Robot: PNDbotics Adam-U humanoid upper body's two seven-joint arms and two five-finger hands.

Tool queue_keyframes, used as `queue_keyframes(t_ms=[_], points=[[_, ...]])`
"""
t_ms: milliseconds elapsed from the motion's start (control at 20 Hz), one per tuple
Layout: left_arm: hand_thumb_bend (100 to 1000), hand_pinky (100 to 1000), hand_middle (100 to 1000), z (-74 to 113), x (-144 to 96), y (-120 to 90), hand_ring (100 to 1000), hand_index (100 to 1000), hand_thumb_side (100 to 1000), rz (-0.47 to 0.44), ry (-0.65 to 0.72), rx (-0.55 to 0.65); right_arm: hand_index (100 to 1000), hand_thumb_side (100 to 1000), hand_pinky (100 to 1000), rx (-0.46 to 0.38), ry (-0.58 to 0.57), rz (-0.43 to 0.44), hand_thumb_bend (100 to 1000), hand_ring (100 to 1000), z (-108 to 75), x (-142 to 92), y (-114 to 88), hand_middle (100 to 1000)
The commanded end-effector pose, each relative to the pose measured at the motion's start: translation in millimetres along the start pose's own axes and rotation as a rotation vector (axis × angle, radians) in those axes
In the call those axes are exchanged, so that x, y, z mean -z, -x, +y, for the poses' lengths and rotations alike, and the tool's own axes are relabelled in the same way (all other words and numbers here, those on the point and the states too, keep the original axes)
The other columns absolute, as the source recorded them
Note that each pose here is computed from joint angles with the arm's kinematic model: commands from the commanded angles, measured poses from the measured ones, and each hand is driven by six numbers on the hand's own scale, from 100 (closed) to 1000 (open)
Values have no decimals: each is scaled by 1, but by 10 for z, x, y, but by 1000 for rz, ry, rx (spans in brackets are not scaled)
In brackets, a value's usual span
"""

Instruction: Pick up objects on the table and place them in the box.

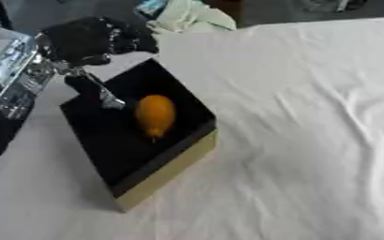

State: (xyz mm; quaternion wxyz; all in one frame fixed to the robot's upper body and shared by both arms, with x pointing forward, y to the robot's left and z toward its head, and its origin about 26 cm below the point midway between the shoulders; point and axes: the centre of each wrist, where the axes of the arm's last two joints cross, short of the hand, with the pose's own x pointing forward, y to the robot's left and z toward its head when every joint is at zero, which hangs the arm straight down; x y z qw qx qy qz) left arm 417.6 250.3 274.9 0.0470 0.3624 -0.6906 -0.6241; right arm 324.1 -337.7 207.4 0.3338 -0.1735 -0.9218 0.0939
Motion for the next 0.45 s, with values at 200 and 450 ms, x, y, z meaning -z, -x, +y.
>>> queue_keyframes(t_ms=[200, 450], points=[[353, 673, 818, 381, -583, 355, 783, 915, 810, 196, -185, -10, 817, 848, 679, -25, 7, -34, 100, 565, -81, 63, -86, 604], [557, 644, 792, 492, -1179, 615, 743, 891, 742, 476, -336, -4, 817, 846, 679, -36, 11, -39, 100, 566, -105, 79, -93, 604]])
